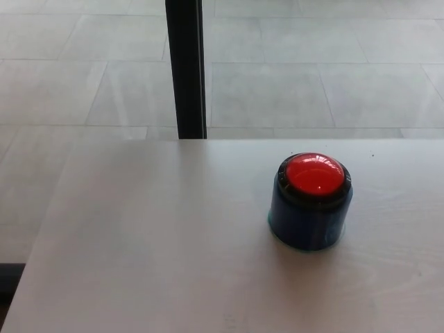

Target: The robot uses its right hand to press the red button kept in the middle of the desk

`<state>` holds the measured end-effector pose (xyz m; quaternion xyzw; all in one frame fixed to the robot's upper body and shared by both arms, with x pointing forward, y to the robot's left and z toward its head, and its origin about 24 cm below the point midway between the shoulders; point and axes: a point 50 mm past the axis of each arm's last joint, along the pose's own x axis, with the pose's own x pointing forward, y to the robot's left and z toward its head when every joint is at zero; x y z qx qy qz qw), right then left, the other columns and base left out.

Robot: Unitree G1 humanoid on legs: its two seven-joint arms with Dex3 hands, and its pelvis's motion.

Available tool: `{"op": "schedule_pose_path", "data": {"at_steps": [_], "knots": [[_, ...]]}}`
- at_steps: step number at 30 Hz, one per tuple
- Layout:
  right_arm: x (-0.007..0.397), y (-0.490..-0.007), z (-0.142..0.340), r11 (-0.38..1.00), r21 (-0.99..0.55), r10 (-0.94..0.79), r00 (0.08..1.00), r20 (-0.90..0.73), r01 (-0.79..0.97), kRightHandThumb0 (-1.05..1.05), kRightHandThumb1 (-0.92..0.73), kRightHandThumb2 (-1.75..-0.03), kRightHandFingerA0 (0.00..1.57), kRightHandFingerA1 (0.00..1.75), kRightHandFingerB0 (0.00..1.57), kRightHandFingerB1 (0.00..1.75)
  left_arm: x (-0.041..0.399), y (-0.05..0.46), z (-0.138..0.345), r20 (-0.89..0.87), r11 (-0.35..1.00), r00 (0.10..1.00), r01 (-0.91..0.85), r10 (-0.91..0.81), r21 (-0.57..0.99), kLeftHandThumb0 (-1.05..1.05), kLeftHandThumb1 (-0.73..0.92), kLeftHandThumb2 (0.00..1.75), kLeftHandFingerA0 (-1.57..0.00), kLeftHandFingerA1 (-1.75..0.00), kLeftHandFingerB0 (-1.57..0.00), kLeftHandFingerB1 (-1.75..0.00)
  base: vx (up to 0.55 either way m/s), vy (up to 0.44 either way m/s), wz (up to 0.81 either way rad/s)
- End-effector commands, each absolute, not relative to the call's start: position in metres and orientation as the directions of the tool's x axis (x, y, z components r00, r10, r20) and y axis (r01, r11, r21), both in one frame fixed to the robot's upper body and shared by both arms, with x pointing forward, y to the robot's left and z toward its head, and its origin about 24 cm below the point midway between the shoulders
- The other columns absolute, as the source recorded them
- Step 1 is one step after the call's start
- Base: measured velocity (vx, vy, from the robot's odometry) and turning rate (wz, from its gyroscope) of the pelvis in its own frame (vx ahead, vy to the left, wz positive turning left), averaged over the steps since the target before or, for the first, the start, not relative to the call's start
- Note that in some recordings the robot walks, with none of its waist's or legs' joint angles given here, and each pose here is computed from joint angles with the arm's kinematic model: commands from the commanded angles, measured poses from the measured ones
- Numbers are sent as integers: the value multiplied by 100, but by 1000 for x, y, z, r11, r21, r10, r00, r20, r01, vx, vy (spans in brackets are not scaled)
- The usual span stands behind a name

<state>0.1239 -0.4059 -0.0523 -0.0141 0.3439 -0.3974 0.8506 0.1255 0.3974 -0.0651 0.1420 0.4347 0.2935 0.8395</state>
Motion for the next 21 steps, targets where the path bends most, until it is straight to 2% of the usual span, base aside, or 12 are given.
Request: {"op": "schedule_pose_path", "data": {"at_steps": [1,8,9,10,14,15,16,17,18,19,20,21], "knots": [[107,-444,-24,339,34,-776,300,-555,940,-47,-54,-76,89,147,70,107,115,435,-38,-591,650,375,-669,715,362,-75,92,127,-39,-91,-30,-81,0,0,0],[95,-453,-17,241,-8,-794,193,-577,970,-49,-66,-83,83,165,57,105,112,435,-40,-603,648,355,-661,714,378,-72,92,128,-38,-88,-29,-79,0,0,0],[89,-455,-14,212,-5,-796,169,-581,977,-48,-63,-87,89,166,54,106,113,435,-40,-603,649,354,-657,715,383,-71,92,119,-25,-111,-20,-92,0,0,0],[86,-456,-10,187,0,-806,153,-572,982,-50,-64,-88,91,167,57,120,113,434,-41,-602,647,352,-657,717,386,-71,92,128,-39,-89,-30,-79,0,0,0],[89,-466,-4,111,-40,-820,68,-568,993,-52,-67,-78,94,172,66,115,113,433,-42,-605,645,357,-674,712,361,-75,92,128,-39,-92,-29,-82,0,0,0],[93,-469,0,85,-5,-819,67,-570,996,-49,-67,-82,84,172,62,119,113,433,-42,-603,646,362,-675,711,356,-75,92,128,-40,-93,-31,-83,0,0,0],[97,-473,5,85,25,-833,85,-547,996,-51,-66,-81,95,175,68,121,114,433,-41,-603,650,366,-670,709,358,-75,92,128,-40,-92,-35,-86,0,0,0],[101,-476,10,97,28,-840,96,-534,995,-56,-63,-76,81,164,58,118,115,434,-41,-602,651,367,-669,709,359,-74,92,128,-40,-91,-31,-82,0,0,0],[107,-480,20,93,43,-859,102,-502,995,-62,-67,-71,92,165,41,114,115,434,-40,-601,649,364,-670,711,362,-74,92,128,-40,-91,-32,-82,0,0,0],[113,-483,28,78,64,-872,99,-479,995,-66,-44,-98,131,147,69,108,115,434,-40,-600,646,364,-673,713,360,-72,92,117,-32,-125,-25,-108,0,0,0],[119,-485,37,60,87,-882,94,-462,994,-66,-44,-98,131,147,69,108,115,434,-40,-597,644,365,-676,714,357,-72,92,117,-32,-125,-25,-108,0,0,0],[135,-492,64,29,162,-904,95,-418,986,-66,-70,-64,99,175,32,142,116,434,-40,-597,644,362,-672,716,364,-74,92,116,-34,-127,-27,-109,0,0,0]]}}
